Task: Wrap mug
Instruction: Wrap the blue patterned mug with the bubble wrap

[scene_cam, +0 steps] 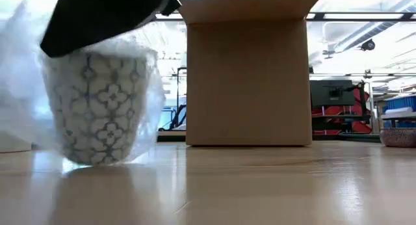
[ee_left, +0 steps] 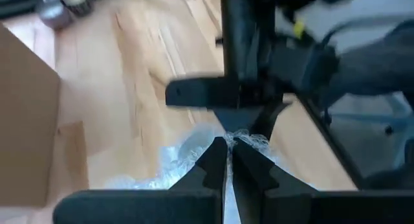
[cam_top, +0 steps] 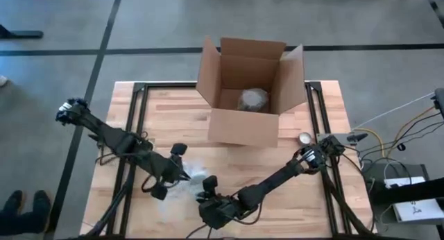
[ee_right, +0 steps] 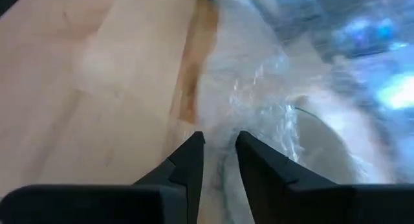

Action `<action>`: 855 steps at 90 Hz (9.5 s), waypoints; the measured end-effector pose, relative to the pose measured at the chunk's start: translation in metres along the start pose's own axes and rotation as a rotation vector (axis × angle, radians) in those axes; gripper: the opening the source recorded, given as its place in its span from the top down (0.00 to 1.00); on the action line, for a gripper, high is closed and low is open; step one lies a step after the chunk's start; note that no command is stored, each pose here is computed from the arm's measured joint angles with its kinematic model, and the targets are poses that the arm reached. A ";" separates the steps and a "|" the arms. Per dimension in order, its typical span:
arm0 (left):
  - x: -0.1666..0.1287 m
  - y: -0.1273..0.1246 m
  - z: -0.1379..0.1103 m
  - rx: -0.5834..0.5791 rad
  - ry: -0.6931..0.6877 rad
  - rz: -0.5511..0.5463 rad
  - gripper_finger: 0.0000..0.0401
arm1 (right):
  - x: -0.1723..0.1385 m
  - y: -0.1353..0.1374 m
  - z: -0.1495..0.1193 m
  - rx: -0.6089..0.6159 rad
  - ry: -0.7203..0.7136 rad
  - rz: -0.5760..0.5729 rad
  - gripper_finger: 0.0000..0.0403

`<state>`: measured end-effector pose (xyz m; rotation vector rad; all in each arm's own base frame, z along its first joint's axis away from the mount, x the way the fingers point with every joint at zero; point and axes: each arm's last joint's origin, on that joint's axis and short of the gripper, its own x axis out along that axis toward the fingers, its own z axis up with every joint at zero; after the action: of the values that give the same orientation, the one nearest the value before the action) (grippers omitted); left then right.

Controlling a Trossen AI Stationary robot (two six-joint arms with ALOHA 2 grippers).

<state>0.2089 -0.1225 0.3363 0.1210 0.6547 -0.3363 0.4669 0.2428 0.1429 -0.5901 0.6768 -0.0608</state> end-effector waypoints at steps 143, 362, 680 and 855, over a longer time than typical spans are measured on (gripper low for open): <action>0.056 0.044 -0.082 -0.133 0.311 0.200 0.98 | 0.036 -0.111 -0.010 0.093 0.024 0.123 0.75; 0.077 0.050 -0.111 -0.247 0.157 0.187 0.48 | 0.029 -0.139 -0.013 -0.052 -0.008 0.382 0.61; 0.037 0.005 -0.213 -0.709 0.203 0.312 0.82 | 0.050 -0.165 -0.033 0.048 0.063 0.480 1.00; 0.097 -0.010 -0.119 -0.327 -0.026 0.335 0.82 | 0.013 -0.177 -0.004 0.010 0.178 0.508 0.81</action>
<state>0.2094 -0.1324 0.1828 -0.0868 0.6427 0.0938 0.4985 0.0898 0.2276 -0.3912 0.9818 0.3604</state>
